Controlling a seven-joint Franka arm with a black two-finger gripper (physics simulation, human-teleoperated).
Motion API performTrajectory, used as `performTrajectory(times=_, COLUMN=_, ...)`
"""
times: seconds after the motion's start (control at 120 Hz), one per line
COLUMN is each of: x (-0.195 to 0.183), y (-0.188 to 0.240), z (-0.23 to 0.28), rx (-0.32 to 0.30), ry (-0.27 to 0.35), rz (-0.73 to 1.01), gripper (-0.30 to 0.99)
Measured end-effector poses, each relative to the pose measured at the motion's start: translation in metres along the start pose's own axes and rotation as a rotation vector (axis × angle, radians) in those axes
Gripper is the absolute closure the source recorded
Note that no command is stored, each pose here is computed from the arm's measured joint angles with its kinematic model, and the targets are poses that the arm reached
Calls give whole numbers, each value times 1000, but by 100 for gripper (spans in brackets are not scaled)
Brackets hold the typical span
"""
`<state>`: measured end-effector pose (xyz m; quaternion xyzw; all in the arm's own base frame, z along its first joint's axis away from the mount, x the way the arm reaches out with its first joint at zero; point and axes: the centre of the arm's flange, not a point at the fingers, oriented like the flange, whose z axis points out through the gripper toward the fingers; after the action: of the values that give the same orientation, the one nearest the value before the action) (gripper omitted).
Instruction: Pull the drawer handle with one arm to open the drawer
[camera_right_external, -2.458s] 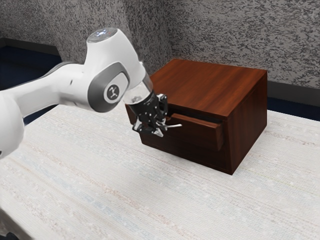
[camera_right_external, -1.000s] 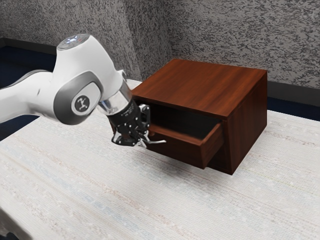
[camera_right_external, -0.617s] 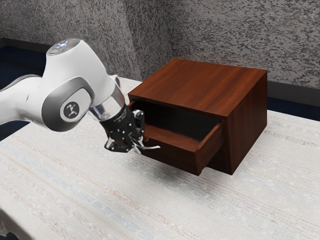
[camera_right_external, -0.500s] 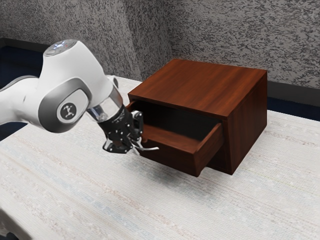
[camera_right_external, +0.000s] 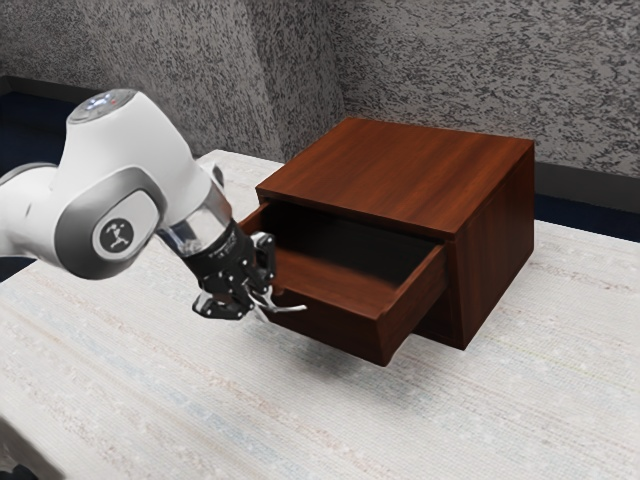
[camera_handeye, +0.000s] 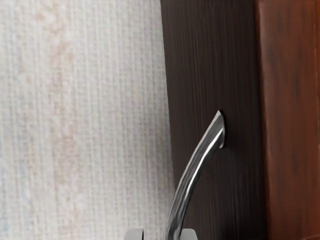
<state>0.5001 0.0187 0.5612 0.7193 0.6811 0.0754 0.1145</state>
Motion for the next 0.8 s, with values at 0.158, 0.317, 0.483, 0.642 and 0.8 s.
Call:
performTrajectory(times=0.158, x=3, y=-9, z=-6, rx=-7, ry=1, rz=-3, gripper=70)
performTrajectory(times=0.317, x=4, y=-14, z=-8, rx=-10, ry=2, rz=-4, gripper=70)
performTrajectory(times=0.483, x=4, y=-16, z=-8, rx=-8, ry=5, rz=-2, gripper=70)
performTrajectory(times=0.642, x=5, y=-16, z=-8, rx=-9, ry=11, rz=2, gripper=69)
performTrajectory(times=0.8, x=5, y=-16, z=-9, rx=-10, ry=14, rz=6, gripper=67)
